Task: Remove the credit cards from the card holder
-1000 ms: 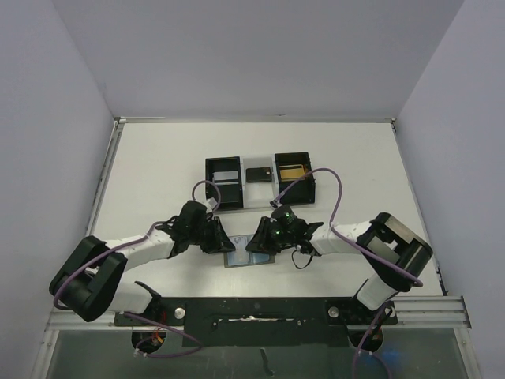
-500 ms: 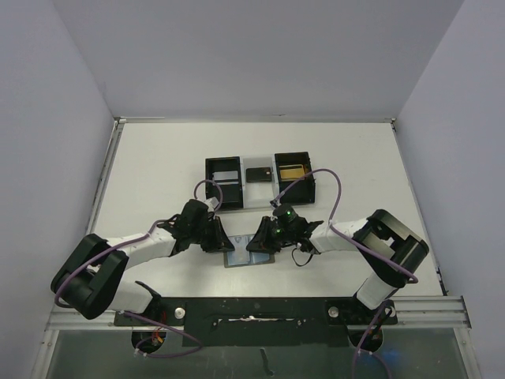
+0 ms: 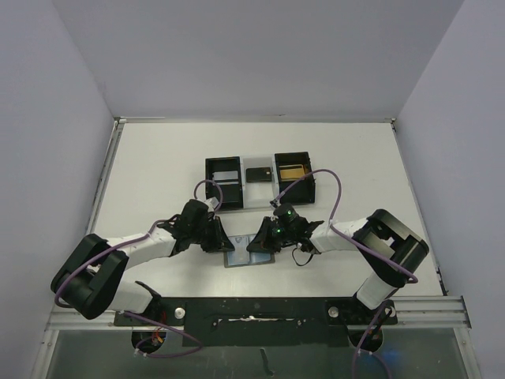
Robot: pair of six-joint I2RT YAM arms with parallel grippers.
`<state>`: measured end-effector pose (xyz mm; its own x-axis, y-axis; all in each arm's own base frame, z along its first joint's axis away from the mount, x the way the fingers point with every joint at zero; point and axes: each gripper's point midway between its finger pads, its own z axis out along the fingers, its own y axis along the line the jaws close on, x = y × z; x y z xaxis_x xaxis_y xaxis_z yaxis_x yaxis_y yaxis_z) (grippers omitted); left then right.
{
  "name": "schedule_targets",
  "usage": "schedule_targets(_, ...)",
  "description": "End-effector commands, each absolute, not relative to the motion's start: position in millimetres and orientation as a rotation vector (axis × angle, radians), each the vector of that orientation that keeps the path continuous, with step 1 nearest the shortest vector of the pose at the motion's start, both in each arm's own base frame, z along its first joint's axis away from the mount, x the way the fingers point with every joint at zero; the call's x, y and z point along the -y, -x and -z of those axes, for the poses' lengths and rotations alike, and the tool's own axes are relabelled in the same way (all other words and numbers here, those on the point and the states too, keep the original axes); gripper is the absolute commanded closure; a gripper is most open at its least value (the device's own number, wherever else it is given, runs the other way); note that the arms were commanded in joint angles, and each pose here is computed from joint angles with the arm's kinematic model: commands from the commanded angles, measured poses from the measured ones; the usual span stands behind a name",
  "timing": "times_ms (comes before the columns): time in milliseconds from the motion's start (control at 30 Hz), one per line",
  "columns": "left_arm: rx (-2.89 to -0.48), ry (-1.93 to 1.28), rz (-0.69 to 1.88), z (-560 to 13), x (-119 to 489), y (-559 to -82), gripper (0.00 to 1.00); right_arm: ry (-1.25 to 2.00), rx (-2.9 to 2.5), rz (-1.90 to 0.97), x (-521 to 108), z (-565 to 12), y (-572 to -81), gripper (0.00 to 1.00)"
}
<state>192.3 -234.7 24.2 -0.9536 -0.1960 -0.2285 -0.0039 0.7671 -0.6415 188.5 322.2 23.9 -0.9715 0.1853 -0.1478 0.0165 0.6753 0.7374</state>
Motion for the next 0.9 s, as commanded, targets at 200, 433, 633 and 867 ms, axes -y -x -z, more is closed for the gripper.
schedule_targets(200, -2.73, 0.154, 0.875, -9, 222, -182, 0.91, -0.146, -2.655, -1.178, -319, -34, -199, 1.0)
schedule_targets(433, -2.716, 0.18, 0.864, -11, 217, -179, 0.91, -0.161, -2.654, -1.179, -316, -34, -199, 1.0)
schedule_targets(633, -2.704, 0.183, 0.85, -14, 215, -182, 0.92, -0.173, -2.654, -1.171, -311, -33, -197, 1.0)
schedule_targets(867, -2.699, 0.166, 0.847, -15, 215, -183, 0.92, -0.176, -2.651, -1.18, -309, -35, -196, 1.0)
